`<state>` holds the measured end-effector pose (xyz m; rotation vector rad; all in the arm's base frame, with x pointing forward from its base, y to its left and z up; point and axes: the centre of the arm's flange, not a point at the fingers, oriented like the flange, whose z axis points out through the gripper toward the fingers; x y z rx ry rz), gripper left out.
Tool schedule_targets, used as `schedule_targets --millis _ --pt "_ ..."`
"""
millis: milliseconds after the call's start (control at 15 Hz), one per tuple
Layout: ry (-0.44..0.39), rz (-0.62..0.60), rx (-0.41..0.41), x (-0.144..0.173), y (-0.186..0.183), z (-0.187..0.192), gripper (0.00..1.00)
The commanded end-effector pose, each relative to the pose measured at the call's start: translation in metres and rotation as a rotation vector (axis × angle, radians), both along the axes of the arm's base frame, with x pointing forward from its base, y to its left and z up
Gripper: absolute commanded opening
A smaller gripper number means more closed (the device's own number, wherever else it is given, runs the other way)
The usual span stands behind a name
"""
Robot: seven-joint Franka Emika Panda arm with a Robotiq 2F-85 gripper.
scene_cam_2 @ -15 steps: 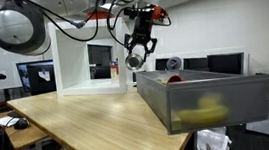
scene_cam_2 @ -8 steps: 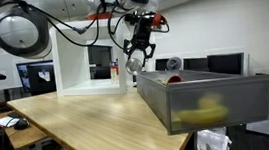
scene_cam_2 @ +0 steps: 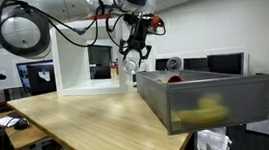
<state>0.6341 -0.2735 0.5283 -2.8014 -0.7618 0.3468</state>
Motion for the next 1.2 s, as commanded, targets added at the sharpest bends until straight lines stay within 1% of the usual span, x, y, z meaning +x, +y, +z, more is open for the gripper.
schedule_targets --millis 0,133,200,400,800,1133 --pt "0.045 0.069 -0.008 -0.053 0.026 -0.023 0.44" --pt "0.065 0.091 -0.006 -0.059 0.028 -0.024 0.44" --pt "0.091 0.116 0.005 -0.064 0.031 -0.03 0.44" --pt "0.116 0.137 0.008 -0.068 0.032 -0.039 0.44" --pt "0.126 0.151 -0.001 -0.062 0.03 -0.064 0.44" --pt "0.124 0.148 -0.029 -0.056 0.031 -0.083 0.44"
